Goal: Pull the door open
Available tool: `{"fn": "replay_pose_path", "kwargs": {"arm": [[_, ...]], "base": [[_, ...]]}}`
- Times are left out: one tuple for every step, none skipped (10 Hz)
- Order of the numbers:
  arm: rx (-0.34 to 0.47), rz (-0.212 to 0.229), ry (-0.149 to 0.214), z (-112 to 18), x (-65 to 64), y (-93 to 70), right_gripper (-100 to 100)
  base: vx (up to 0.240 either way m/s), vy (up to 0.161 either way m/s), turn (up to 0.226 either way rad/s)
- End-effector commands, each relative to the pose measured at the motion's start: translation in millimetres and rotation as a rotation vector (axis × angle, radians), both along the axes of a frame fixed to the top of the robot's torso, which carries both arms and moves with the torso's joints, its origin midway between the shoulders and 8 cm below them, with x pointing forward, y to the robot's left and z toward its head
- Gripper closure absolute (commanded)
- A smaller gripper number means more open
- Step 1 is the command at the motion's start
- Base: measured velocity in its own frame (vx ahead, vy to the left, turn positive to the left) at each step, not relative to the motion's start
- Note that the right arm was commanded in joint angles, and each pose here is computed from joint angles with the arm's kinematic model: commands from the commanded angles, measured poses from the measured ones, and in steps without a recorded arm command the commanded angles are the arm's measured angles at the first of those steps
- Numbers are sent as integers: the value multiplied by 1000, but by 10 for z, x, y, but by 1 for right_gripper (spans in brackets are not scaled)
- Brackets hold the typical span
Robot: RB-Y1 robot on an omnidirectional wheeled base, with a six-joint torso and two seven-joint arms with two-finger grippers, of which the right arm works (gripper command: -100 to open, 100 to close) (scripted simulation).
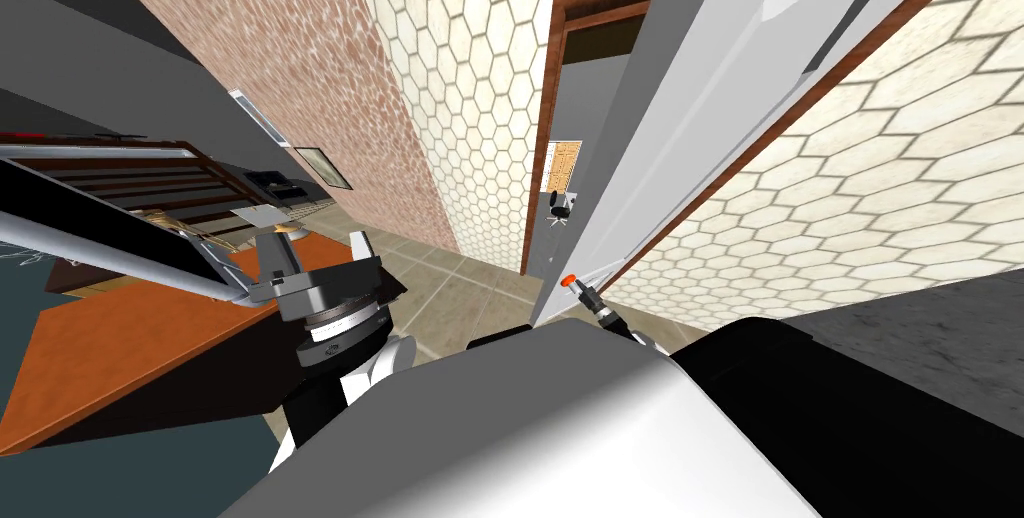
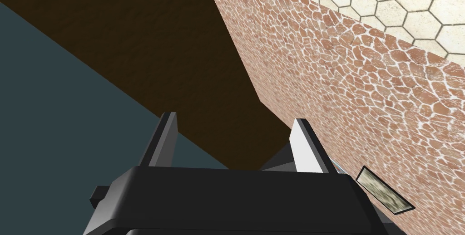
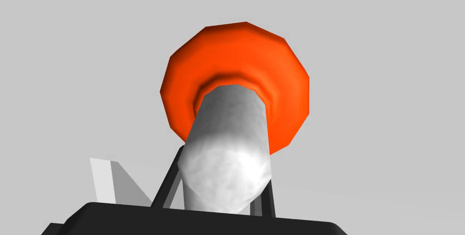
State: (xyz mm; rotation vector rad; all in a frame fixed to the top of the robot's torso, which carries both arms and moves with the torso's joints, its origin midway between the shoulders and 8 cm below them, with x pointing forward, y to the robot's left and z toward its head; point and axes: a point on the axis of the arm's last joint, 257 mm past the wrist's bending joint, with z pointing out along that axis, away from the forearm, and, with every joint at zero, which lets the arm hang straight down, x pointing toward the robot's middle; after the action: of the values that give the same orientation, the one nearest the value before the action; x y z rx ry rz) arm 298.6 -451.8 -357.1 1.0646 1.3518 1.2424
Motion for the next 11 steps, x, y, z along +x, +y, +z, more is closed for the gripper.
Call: {"fn": "replay_pose_path", "kwargs": {"arm": [[-1, 6, 0, -13, -91, 1, 100], [-2, 9, 0, -21, -151, 1, 100], [-3, 14, -1, -30, -226, 3, 100], [-4, 19, -1, -38, -311, 4, 100], [-5, 25, -1, -46, -403, 7, 100], [-6, 31, -1, -52, -503, 10, 100], [-7, 38, -1, -54, -609, 16, 100], [-8, 44, 0, -59, -717, 19, 100], [-7, 45, -1, -55, -718, 21, 100], [-8, 52, -2, -53, -827, 28, 100], [-8, 59, -2, -49, -935, 35, 100]], "base": [[-3, -25, 43], [9, -49, 51], [16, -50, 53], [12, -41, 63], [-3, -37, 73], [-6, -36, 88], [-23, -42, 86], [-34, -54, 90], [-28, -30, 25], [-28, -23, 56], [-44, -41, 93]]}}
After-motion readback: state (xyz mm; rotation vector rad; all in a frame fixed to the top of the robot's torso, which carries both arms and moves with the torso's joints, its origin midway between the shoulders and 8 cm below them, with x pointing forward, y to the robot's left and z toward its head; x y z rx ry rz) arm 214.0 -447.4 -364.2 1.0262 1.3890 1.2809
